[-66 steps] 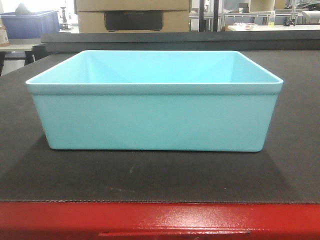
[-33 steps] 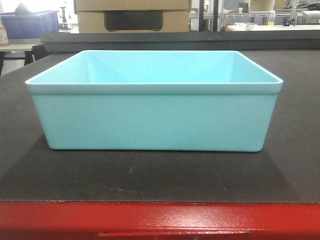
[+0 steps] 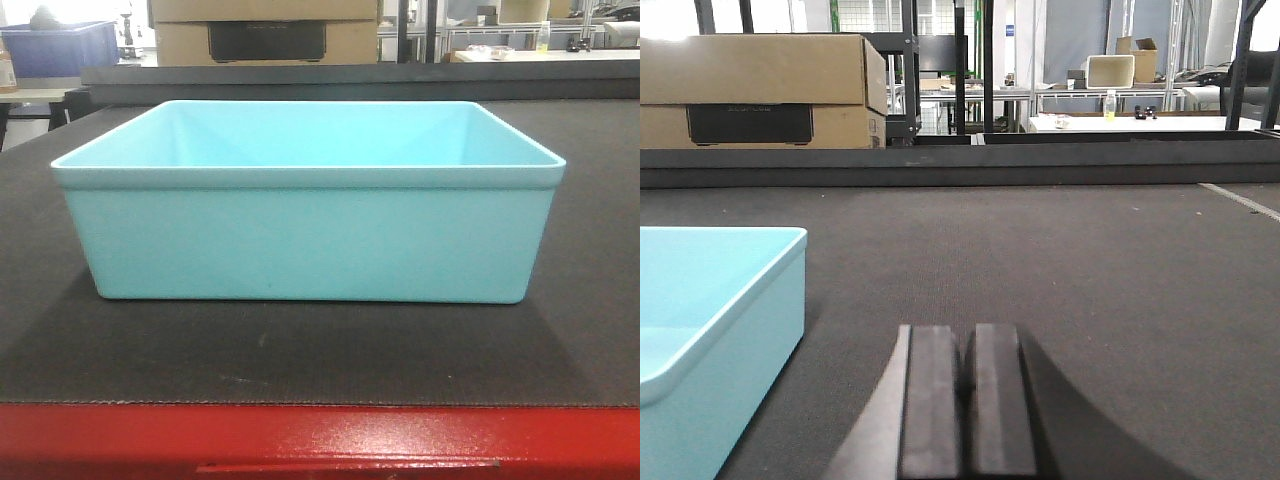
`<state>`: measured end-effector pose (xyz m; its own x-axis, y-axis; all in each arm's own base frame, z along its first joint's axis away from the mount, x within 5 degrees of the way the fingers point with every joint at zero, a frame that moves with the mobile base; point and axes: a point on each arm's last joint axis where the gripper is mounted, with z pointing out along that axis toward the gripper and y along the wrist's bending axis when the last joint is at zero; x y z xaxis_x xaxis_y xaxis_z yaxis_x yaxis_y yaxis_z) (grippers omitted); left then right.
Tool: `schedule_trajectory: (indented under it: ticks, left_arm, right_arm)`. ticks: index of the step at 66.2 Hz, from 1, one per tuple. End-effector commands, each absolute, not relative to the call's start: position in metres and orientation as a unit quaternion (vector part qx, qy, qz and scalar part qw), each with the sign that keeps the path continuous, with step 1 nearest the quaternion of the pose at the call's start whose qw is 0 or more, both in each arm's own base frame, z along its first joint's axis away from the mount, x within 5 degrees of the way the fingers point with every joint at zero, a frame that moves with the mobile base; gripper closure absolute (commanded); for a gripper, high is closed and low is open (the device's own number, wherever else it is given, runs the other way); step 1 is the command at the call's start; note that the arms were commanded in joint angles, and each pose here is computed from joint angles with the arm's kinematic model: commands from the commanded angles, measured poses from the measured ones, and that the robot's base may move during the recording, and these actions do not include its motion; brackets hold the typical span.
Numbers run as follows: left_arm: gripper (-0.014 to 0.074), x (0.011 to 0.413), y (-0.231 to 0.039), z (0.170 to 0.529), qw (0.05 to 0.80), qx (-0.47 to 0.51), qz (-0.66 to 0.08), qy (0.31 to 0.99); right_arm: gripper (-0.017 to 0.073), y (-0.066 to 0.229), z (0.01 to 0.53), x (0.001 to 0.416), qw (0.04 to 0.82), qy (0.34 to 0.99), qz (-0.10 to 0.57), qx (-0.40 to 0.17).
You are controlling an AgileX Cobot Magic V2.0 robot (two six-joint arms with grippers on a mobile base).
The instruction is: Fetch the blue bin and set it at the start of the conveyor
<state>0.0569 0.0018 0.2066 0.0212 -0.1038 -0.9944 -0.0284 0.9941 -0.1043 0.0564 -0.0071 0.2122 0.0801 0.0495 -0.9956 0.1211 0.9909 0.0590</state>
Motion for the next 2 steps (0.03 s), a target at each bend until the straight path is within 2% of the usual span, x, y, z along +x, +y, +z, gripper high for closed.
schedule_trajectory:
  ticks: [1,2]
  left_arm:
    - [0.0704,0.0563,0.0017,0.21,0.725,-0.047,-0.027,0.687]
    - [0.0704,0.0563,0.0017,0.21,0.725,-0.047,-0.027,0.687]
  right_arm:
    - [0.0712,-0.0073,0.2145,0.0556,0.741,0.668,-0.031,0.058]
    - [0.0712,-0.0073,0.2145,0.0556,0.741,0.668,-0.031,0.058]
